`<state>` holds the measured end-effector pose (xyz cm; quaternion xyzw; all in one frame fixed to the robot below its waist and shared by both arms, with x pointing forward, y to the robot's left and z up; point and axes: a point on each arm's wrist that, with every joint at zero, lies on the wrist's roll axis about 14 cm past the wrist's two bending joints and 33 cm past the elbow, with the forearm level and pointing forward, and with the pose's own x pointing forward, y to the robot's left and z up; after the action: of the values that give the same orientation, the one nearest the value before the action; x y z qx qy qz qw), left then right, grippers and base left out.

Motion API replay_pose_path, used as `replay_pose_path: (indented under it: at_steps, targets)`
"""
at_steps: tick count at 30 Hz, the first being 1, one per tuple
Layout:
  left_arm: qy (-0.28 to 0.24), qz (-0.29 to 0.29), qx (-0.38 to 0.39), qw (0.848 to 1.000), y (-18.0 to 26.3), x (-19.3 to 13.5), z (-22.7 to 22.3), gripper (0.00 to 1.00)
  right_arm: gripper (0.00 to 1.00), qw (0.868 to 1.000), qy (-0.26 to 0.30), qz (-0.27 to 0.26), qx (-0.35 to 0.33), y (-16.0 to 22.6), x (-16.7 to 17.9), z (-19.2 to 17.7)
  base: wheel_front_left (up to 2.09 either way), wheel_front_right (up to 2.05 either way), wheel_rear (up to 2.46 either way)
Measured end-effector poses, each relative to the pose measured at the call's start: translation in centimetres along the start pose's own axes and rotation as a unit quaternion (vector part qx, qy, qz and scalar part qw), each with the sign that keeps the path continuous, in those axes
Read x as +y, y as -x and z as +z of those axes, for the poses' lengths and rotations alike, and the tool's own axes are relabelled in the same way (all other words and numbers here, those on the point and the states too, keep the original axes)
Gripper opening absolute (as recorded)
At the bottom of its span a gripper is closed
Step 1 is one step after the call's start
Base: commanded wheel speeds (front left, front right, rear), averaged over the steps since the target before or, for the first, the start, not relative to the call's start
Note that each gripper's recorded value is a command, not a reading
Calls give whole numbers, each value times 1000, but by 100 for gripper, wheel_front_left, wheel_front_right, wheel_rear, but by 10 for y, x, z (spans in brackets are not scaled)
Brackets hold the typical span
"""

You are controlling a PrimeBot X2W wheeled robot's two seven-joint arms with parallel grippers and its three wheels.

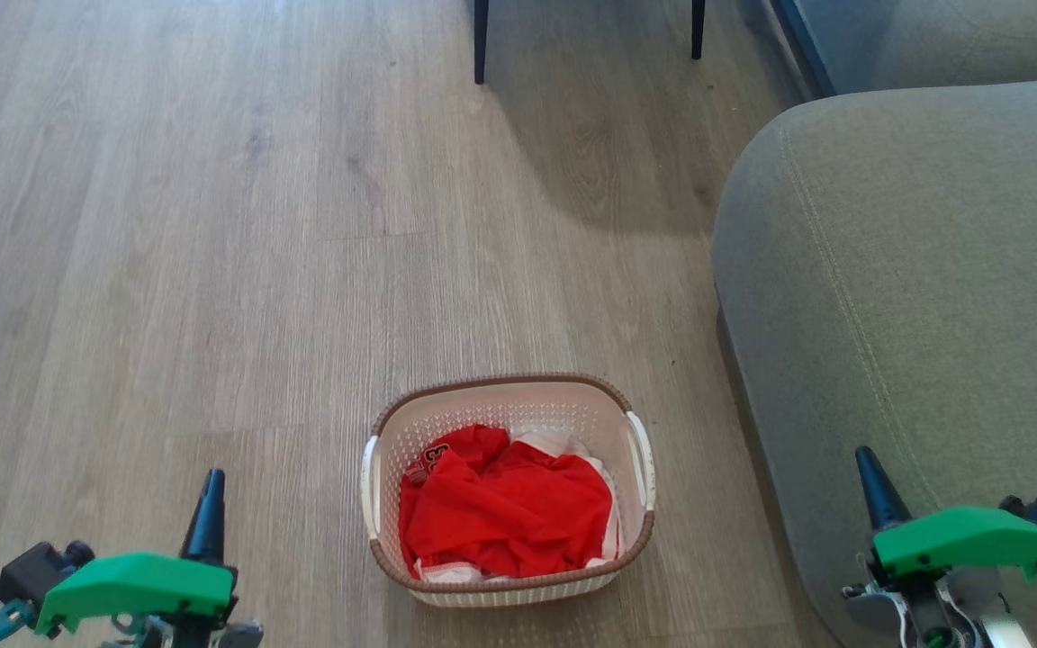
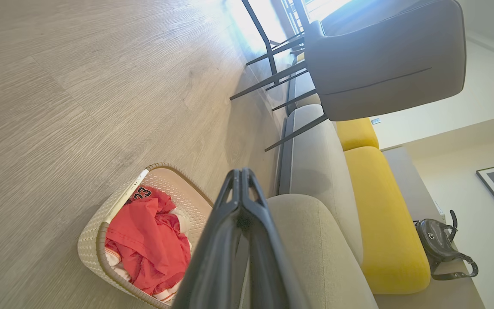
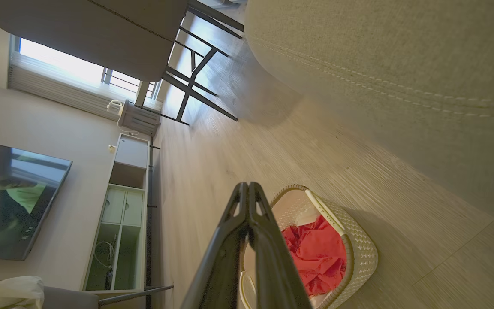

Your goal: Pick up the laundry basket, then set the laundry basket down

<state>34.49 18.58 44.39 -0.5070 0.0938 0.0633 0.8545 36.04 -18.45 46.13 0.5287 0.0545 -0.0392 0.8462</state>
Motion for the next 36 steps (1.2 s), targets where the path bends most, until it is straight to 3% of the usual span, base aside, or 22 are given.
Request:
replay_pose_path:
  at_steps: [20, 36]
  targets:
    - [113, -22, 3, 993, -8, -10, 7, 0, 0, 994, -109, 1, -4, -4, 0, 9, 0, 0, 0]
    - [203, -45, 3, 978, -16, -20, 16, 0, 0, 981, -193, 6, -9, -7, 1, 17, 0, 0, 0]
